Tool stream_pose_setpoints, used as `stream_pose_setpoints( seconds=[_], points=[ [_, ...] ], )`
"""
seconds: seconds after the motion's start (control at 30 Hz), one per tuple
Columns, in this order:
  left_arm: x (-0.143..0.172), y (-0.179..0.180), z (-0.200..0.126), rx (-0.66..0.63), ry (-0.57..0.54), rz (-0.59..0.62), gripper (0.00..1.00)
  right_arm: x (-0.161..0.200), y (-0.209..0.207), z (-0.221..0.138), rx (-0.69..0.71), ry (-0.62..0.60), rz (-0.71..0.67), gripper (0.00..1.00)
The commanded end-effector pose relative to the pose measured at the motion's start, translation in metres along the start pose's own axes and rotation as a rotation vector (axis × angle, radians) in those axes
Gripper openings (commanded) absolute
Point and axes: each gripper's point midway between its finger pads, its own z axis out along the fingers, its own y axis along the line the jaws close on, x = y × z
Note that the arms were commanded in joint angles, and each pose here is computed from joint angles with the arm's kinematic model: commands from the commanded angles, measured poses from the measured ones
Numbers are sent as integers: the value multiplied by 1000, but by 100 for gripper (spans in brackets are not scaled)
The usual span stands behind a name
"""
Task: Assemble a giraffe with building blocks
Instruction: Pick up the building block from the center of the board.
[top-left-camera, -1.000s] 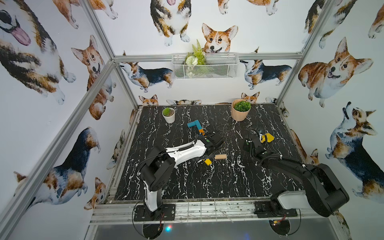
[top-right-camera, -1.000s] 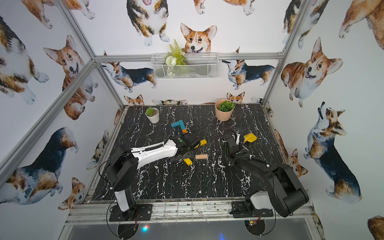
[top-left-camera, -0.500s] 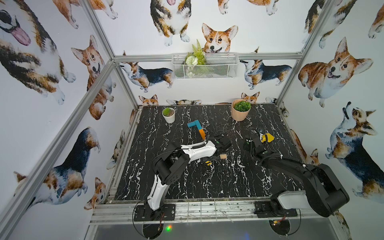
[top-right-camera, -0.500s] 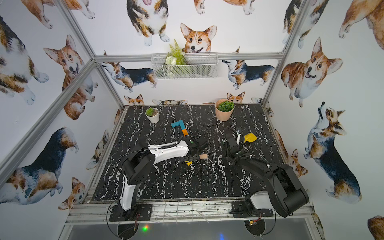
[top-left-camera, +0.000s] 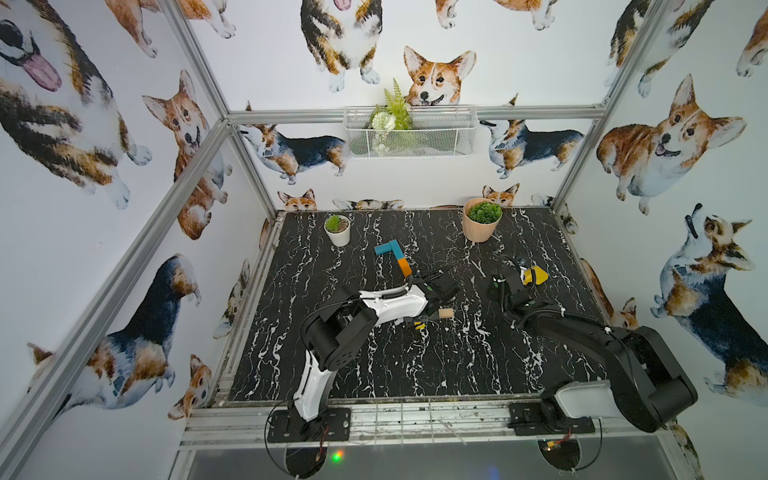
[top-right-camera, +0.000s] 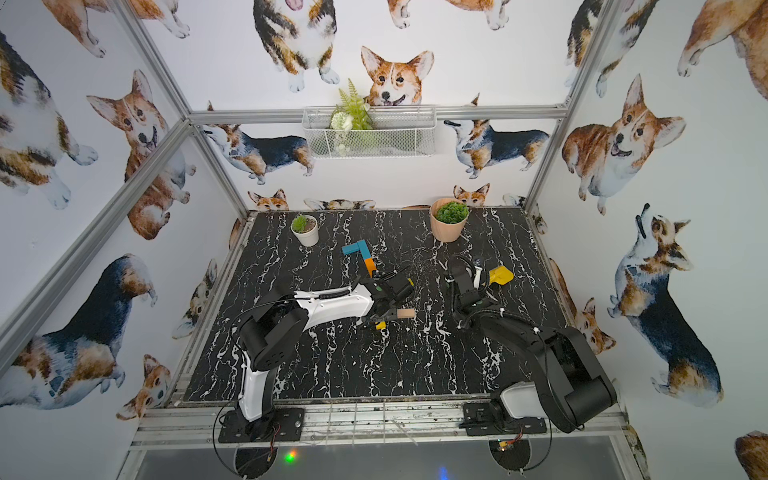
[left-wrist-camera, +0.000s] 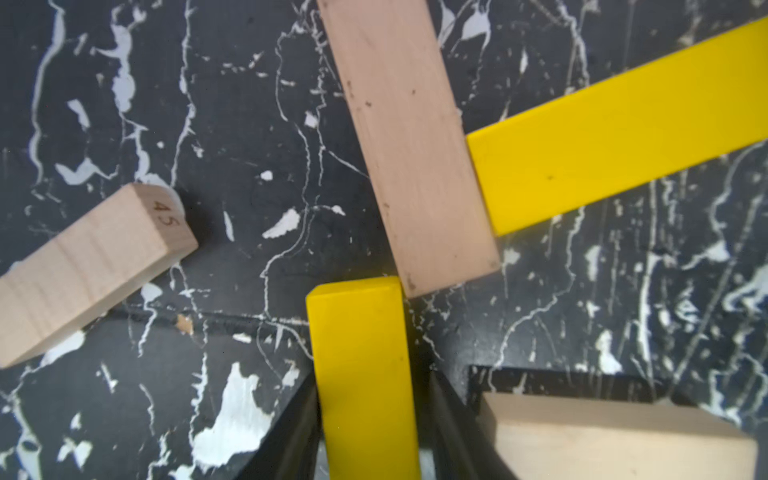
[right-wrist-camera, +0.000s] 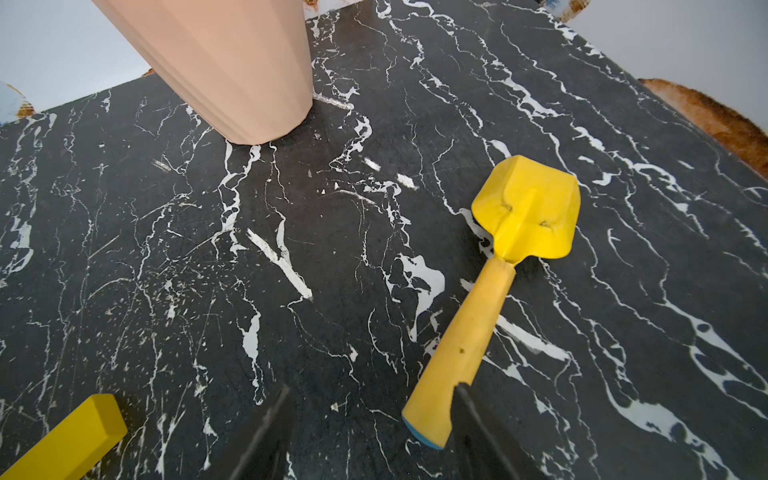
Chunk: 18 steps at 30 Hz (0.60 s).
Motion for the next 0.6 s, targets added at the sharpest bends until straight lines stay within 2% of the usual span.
stream_pose_setpoints(
  seconds=[0.0, 0.17, 0.37, 0.47, 0.57],
  points=[
    [19, 9, 8, 7, 74, 88, 46, -2, 0, 0, -1, -2, 21, 64],
    [19, 15, 10, 7, 78, 133, 53, -1, 0, 2, -3, 9, 24, 64],
    [22, 23, 18, -36, 103, 209, 54, -1, -1, 2, -1, 12, 27, 64],
    [27, 25, 21, -32, 114, 231, 48, -1, -2, 2, 3, 11, 30, 64],
    [32, 30, 19, -28, 122, 235, 37, -1, -2, 2, -1, 12, 34, 64]
  ],
)
